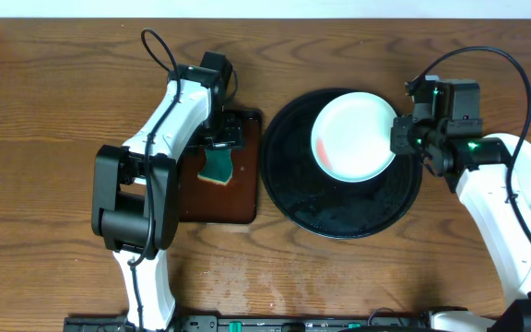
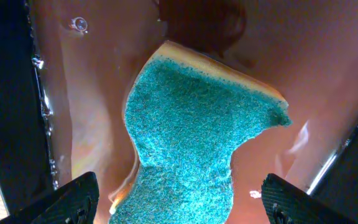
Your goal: Clean dirty plates on tray and stack at the side
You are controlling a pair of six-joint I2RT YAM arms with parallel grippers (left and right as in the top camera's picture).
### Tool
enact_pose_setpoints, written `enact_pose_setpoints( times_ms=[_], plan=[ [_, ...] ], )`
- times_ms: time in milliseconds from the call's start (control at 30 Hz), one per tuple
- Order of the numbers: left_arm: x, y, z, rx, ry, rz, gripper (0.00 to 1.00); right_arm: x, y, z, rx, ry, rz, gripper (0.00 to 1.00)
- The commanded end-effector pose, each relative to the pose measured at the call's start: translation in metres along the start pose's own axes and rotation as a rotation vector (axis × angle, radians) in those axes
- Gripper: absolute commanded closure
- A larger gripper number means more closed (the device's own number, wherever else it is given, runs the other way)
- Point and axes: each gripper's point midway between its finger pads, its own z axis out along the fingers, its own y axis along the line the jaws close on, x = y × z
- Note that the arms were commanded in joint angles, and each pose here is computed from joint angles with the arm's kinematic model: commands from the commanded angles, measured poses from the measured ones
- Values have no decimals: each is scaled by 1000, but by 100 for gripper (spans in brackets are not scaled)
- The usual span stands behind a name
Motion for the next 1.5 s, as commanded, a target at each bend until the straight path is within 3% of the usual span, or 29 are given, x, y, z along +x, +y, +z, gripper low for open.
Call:
enact_pose_setpoints(
  times_ms=[0, 433, 667, 733, 1033, 1233, 1400, 1467],
  plan=[
    [-7, 1, -17, 4, -47, -5, 15, -13, 12, -10, -5, -45, -42, 99],
    [-30, -8, -31, 49, -135, -7, 15, -15, 23, -14, -38, -37, -24, 99],
    [-54, -17, -86, 98, -269, -5, 15, -33, 43, -23, -81, -81, -50, 99],
    [-62, -17, -125, 122, -368, 26, 15, -37, 58, -25, -108, -98, -60, 99],
    [-57, 84, -247, -213, -727, -152, 15, -42, 127, -31, -234, -159, -133, 99],
    [-43, 93, -278, -192, -798, -179, 15, -44, 176, -41, -321, -218, -199, 99],
    [-42, 93, -279, -191, -800, -180, 15, -41, 179, -40, -255, -229, -221, 99],
    [-42, 93, -279, -191, -800, -180, 15, -38, 167, -36, -199, -210, -212, 89]
  ],
)
